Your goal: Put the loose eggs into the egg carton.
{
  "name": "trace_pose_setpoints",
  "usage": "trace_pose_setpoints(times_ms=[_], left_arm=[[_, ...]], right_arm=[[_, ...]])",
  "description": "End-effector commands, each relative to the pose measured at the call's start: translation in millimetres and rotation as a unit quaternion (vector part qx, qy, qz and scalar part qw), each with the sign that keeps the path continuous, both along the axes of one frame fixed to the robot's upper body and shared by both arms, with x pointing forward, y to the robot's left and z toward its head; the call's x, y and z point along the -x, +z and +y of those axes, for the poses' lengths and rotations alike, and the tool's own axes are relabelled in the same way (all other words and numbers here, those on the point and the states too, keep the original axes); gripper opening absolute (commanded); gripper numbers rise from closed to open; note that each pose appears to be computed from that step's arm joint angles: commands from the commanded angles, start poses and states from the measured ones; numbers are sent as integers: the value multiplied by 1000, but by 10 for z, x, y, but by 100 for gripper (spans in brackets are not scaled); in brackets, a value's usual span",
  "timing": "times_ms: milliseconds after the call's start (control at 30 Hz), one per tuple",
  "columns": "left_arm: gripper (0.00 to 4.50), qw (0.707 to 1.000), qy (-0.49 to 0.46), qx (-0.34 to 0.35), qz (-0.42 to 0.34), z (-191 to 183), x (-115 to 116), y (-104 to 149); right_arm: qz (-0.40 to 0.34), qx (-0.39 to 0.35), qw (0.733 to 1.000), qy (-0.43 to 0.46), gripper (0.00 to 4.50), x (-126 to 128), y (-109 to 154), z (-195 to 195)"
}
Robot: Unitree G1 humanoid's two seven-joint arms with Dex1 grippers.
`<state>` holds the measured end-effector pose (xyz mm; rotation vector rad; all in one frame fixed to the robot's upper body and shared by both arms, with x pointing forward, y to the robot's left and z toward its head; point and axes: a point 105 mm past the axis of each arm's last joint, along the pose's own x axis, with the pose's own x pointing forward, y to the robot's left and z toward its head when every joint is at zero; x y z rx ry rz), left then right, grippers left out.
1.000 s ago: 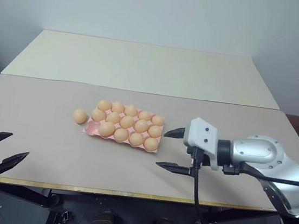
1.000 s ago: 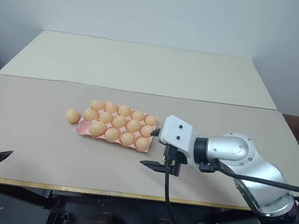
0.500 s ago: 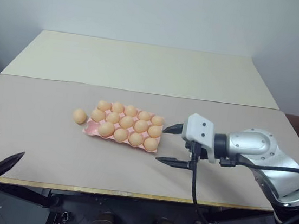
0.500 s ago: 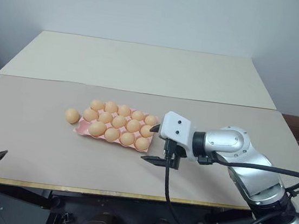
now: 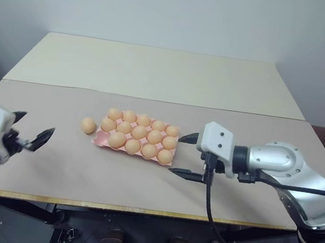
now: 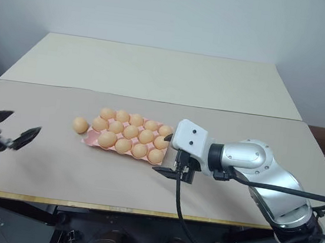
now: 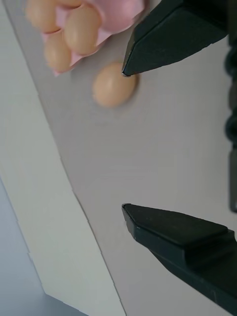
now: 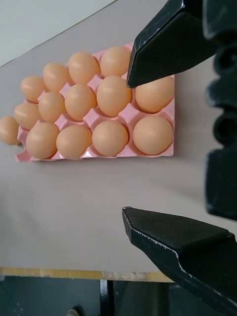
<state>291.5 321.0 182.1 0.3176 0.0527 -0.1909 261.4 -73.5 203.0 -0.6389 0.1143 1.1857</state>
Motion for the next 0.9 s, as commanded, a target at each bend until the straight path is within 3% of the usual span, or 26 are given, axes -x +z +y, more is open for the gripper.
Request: trace_pose_setpoints(times_ms=[33,200,433,900], left_arm=[[448,1000,-15,16,-8,-116,-191,-66],[448,998,-50,35,2,-361,-391,-246],[448,998,-43,37,5,-431,-562,-368],[448,998,-40,49,11,-490,-736,-525]], right_arm=[[-25,-10,1000,-5,450,40,140,-2],[-24,-8,999,-22,450,57,151,-40],[-19,-4,999,-34,450,81,168,-78],[-16,-6,999,-42,450,82,167,-86]])
